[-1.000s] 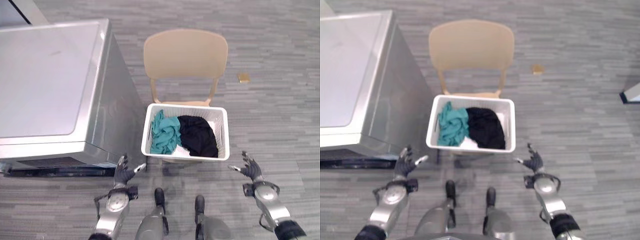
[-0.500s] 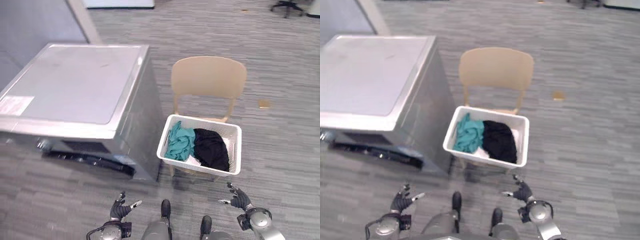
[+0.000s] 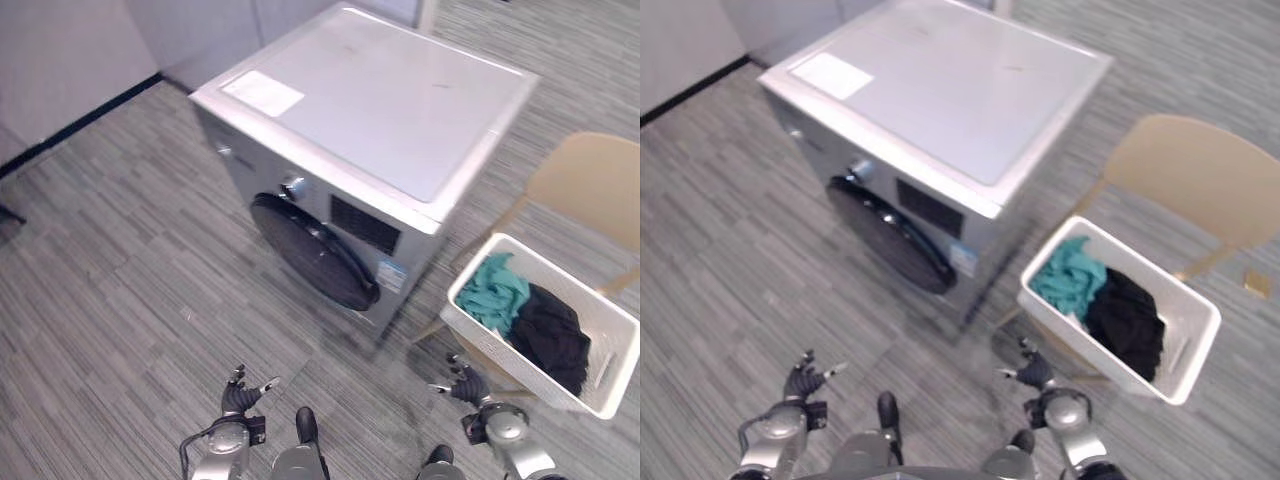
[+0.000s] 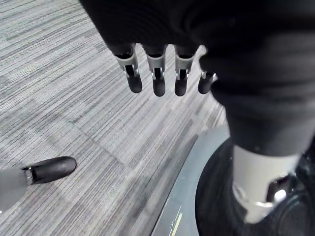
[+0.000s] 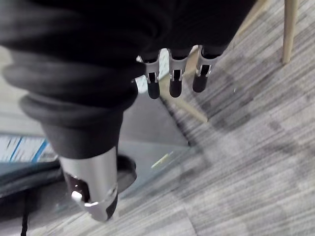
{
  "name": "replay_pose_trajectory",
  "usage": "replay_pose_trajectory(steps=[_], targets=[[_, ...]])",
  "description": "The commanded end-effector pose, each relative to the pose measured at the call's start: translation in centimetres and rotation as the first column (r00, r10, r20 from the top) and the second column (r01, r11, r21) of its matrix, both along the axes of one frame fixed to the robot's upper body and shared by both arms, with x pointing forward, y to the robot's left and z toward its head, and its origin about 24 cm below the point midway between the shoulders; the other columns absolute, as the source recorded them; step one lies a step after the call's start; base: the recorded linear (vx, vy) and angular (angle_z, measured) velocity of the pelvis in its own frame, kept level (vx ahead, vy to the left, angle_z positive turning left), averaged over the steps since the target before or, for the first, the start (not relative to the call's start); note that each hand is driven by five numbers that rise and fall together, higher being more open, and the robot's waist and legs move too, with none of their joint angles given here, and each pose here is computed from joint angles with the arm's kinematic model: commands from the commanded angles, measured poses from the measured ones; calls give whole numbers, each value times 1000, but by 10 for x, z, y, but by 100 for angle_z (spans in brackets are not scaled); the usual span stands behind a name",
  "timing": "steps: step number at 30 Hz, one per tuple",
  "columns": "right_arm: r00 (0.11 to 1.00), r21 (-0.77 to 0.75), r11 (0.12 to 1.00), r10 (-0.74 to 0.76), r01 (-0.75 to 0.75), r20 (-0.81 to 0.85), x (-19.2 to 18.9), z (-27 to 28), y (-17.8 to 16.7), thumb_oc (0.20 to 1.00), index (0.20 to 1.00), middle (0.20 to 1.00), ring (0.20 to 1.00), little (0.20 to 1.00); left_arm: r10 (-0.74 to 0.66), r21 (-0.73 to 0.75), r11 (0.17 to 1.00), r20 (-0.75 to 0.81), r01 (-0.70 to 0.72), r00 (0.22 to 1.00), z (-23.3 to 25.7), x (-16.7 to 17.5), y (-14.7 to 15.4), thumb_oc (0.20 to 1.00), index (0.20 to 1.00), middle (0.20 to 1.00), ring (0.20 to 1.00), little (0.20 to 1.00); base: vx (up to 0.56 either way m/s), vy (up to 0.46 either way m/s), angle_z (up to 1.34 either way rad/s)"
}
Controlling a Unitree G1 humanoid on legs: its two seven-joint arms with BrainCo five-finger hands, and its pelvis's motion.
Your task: Grab the laundry basket,head to the washer,open it,put in the laundry and shut it.
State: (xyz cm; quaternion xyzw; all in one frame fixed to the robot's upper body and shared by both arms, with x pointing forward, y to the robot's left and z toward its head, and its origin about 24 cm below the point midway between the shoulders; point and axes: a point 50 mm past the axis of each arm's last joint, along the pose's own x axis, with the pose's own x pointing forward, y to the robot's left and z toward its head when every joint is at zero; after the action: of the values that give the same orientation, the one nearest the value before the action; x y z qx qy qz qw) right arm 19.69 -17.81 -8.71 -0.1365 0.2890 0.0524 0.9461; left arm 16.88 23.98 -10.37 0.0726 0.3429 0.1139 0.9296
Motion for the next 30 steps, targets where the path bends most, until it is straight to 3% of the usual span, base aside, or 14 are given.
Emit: replay_pose_trajectory(steps=[1, 9, 15, 20, 25, 30], targets=[[983, -28, 998, 58, -54, 172, 35, 33, 3, 1000, 1000, 1000, 1000, 1000, -46, 106, 994, 55, 39, 997, 14, 11, 15, 1000, 1000, 1000, 1000, 1000, 1, 202, 52], [919, -108, 986, 159, -129, 362, 64, 74, 11, 1000, 1000, 1000, 1000, 1000, -34, 105, 994, 70, 26, 997, 15, 9, 17, 1000, 1000, 1000, 1000, 1000, 83, 48, 48], [862, -215, 976, 130, -25, 490, 81, 106, -8, 1000, 1000, 1000, 1000, 1000, 15, 81, 997, 18, -16, 1000, 4, -14, 16, 1000, 1000, 1000, 1000, 1000, 76, -45, 47], [822, -277, 960, 126, 40, 555, 97, 126, -18, 1000, 1000, 1000, 1000, 1000, -27, 87, 996, 5, 27, 1000, 1, -17, 11, 1000, 1000, 1000, 1000, 1000, 39, -12, -1], [814, -283, 955, 90, 94, 574, 110, 130, -16, 1000, 1000, 1000, 1000, 1000, -46, 91, 995, 47, 41, 998, 7, -5, 5, 1000, 1000, 1000, 1000, 1000, -25, 2, 0], [848, -224, 974, 99, 24, 521, 125, 123, 9, 1000, 1000, 1000, 1000, 1000, -61, 81, 995, 81, 54, 995, 11, 10, -1, 1000, 1000, 1000, 1000, 1000, -61, 12, -1]])
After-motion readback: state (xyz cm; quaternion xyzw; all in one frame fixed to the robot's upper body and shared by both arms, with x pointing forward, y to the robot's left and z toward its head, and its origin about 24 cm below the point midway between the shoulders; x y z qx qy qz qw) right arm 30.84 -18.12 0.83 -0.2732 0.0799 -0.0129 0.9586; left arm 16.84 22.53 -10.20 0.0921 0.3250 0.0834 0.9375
